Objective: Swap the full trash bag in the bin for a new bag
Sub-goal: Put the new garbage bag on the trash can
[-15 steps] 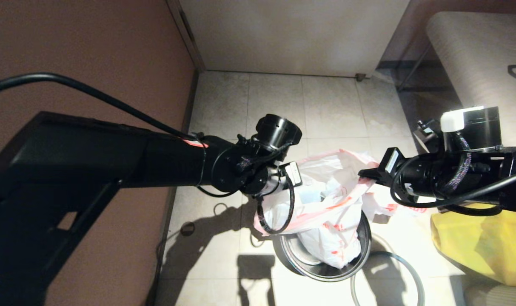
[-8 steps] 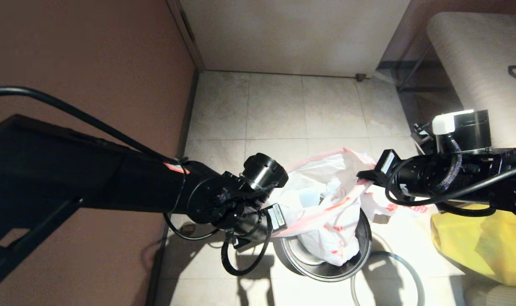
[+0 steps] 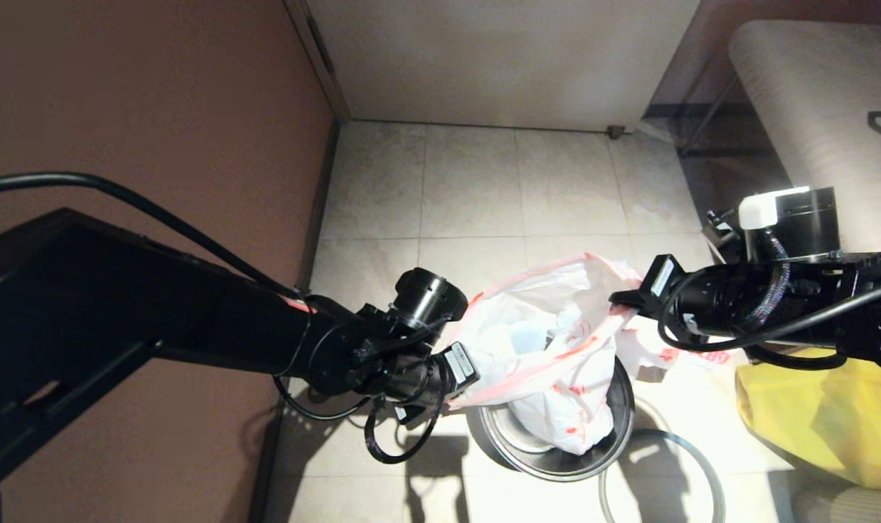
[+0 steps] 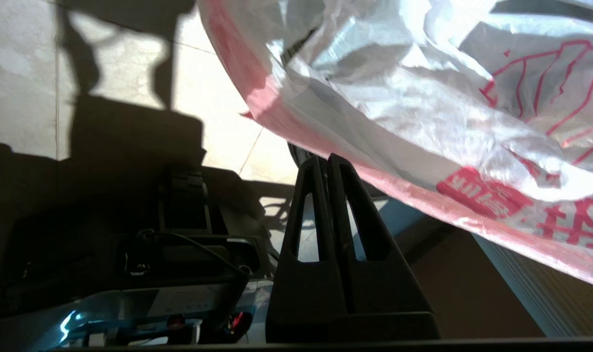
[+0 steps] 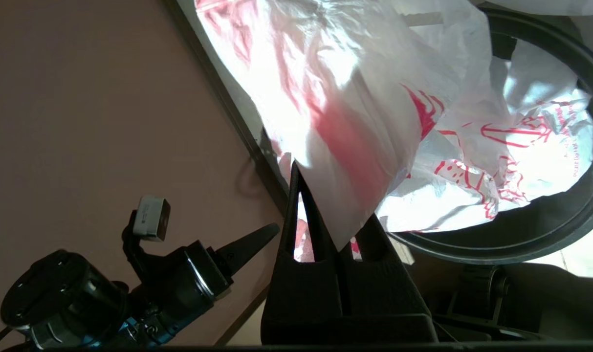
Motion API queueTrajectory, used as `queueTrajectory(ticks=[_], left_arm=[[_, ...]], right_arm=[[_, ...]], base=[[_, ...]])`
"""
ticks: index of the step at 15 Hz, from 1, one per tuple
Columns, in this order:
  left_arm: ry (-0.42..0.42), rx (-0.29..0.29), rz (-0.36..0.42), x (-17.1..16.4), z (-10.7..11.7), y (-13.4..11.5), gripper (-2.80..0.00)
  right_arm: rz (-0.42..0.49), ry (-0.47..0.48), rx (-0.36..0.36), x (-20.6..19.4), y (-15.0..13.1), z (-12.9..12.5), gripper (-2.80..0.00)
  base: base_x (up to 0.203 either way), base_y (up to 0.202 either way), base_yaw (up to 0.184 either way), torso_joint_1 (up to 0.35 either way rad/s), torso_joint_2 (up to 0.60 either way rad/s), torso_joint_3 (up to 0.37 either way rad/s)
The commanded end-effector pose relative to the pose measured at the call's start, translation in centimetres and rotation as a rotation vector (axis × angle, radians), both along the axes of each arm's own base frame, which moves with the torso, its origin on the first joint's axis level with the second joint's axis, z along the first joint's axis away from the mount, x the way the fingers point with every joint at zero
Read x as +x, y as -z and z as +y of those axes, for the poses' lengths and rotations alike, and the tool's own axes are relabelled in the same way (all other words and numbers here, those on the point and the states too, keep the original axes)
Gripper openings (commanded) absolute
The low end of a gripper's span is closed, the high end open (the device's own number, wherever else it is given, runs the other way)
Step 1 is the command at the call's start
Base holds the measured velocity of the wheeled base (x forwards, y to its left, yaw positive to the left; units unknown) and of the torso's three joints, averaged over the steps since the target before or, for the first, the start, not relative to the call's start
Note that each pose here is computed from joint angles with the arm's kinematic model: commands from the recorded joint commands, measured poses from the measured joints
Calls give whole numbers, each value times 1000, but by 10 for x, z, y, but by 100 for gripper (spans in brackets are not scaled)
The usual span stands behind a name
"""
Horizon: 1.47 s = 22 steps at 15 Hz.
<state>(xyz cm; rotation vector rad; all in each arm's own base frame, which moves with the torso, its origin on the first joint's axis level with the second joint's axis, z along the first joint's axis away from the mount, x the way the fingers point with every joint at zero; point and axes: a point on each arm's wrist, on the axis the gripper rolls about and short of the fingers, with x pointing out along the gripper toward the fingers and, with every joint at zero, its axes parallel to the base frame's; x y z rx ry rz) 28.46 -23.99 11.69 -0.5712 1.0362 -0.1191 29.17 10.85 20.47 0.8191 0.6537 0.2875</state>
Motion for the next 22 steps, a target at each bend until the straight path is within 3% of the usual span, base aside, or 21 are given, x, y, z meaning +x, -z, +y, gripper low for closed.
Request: queueTrajectory(ticks=[1, 6, 17, 18, 22], left_arm=[[2, -5, 5, -4, 3, -2, 0], [-13, 9, 29, 1, 5, 9, 0], [11, 48, 54, 30, -32, 53, 0], [8, 42, 42, 33, -35, 51, -280], [10, 47, 51, 35, -37, 59, -280]], right_arm=[[1, 2, 6, 0, 0, 0, -280], [0, 2, 6, 0, 0, 0, -280], [-21, -6, 19, -4, -8, 0, -280], [-25, -4, 21, -5, -10, -1, -280], [-14, 5, 46, -6, -11, -1, -280]], base=[[0, 0, 0, 0, 0, 0], [0, 0, 0, 0, 0, 0], [0, 0, 0, 0, 0, 0], [0, 0, 0, 0, 0, 0], [0, 0, 0, 0, 0, 0]])
